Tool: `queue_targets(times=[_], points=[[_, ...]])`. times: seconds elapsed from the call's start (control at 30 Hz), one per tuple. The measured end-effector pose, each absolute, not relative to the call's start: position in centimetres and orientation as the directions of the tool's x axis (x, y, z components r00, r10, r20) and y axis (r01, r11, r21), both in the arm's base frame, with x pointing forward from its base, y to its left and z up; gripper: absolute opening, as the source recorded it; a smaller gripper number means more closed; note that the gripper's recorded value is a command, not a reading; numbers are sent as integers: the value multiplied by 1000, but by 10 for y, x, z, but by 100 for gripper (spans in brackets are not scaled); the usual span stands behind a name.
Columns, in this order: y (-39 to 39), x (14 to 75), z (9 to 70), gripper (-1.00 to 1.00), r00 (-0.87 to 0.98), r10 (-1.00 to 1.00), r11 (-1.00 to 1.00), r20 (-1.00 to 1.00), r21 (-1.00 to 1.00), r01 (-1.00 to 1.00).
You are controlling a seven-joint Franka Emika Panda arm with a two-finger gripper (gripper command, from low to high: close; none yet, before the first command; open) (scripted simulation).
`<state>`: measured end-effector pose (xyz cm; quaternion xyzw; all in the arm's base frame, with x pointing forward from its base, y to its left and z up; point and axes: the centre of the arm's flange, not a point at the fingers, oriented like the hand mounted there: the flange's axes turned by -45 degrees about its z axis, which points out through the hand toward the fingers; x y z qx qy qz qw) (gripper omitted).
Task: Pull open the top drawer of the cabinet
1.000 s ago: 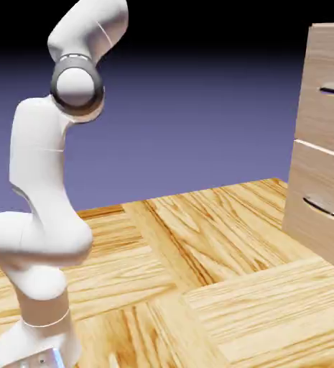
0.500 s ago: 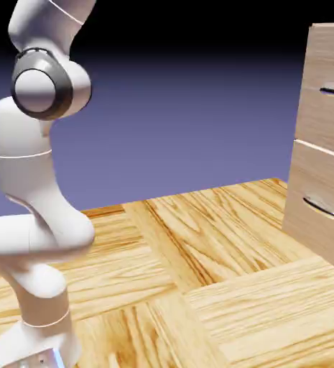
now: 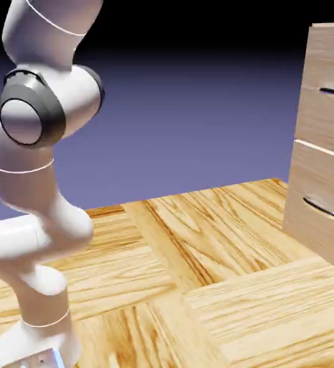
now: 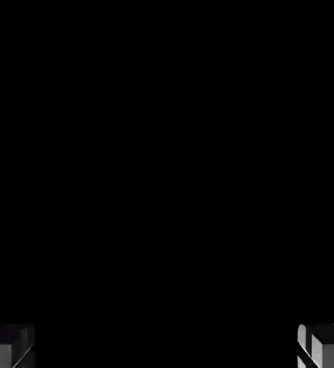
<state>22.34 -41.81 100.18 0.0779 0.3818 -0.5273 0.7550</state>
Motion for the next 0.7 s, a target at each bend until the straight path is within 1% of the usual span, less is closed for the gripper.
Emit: queue_targets(times=[0.37, 0.7], points=[[-529, 255, 911, 0, 100, -623, 460, -776, -261, 848], [-584, 316, 827, 0, 3, -553, 482, -833, -317, 817]])
